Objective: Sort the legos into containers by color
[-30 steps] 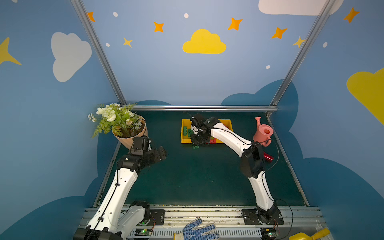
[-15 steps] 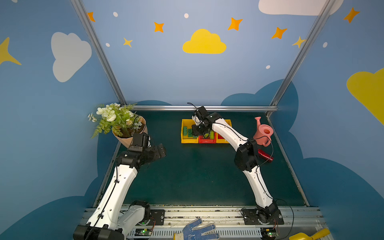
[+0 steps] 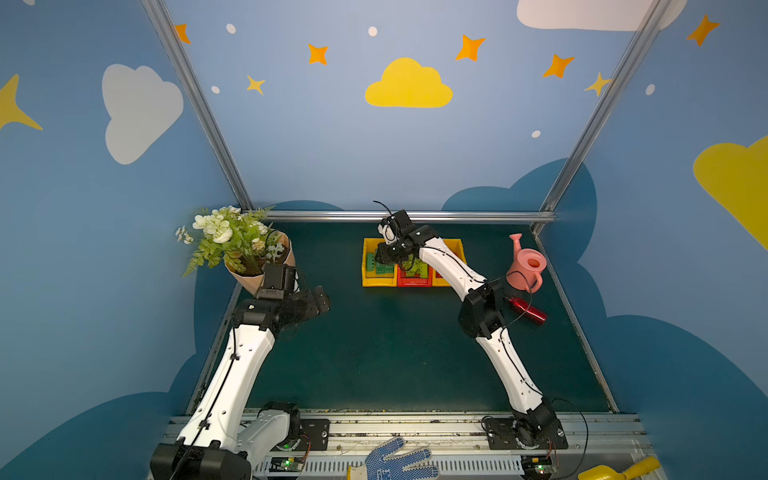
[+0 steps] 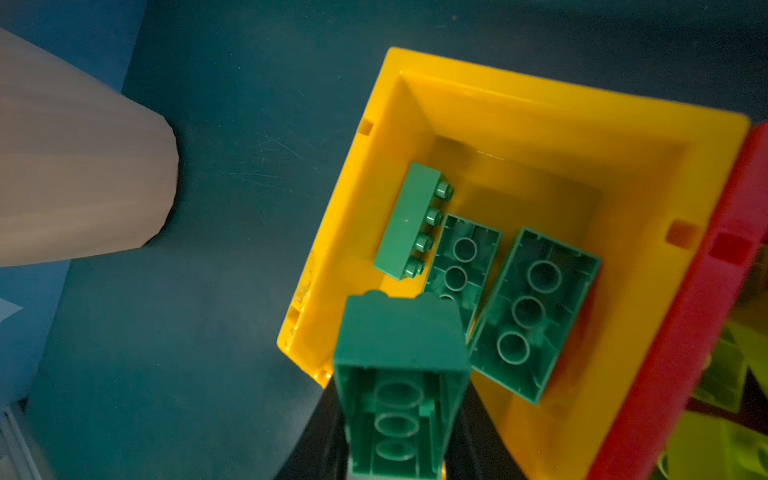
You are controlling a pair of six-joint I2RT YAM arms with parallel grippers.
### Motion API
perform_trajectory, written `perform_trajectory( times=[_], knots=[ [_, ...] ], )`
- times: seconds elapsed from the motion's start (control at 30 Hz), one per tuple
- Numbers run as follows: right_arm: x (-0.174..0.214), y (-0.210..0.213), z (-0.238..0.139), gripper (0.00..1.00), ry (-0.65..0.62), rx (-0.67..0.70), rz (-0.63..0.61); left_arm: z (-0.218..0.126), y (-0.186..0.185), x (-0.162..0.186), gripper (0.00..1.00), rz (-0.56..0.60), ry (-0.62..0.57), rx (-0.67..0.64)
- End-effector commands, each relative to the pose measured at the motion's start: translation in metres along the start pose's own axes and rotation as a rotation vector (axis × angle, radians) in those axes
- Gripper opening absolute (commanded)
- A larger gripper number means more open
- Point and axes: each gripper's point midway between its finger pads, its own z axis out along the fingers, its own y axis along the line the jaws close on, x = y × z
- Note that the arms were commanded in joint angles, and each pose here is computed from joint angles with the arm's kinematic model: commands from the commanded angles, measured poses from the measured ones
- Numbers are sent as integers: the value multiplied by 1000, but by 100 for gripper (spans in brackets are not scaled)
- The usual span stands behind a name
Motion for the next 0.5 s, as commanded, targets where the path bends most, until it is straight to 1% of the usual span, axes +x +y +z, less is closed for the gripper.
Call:
perform_trajectory(
  times=[0.0,0.03,0.07,0.17,0.3,0.37,0.47],
  knots=[
    [-9,3,-3,65,-22,-38,-4,-5,-4,-5,100,-10,-6,9],
    [-11,5,-6,74,-27,-43,-8,-4,-4,-5,100,-11,-3,9],
    [-14,8,-11,79,-36,-48,-14,-5,-4,-5,100,-13,-3,9],
    [-25,18,-31,83,-71,-65,-34,-4,-4,-6,100,-19,-7,8],
    [-39,38,-75,88,-121,-95,-73,-4,-2,-8,100,-16,-22,-5],
    [-37,43,-94,90,-119,-97,-92,-4,2,-11,100,-15,-42,-21],
    [-22,42,-123,91,-94,-65,-131,-2,7,-15,100,-6,-75,-42]
  ],
)
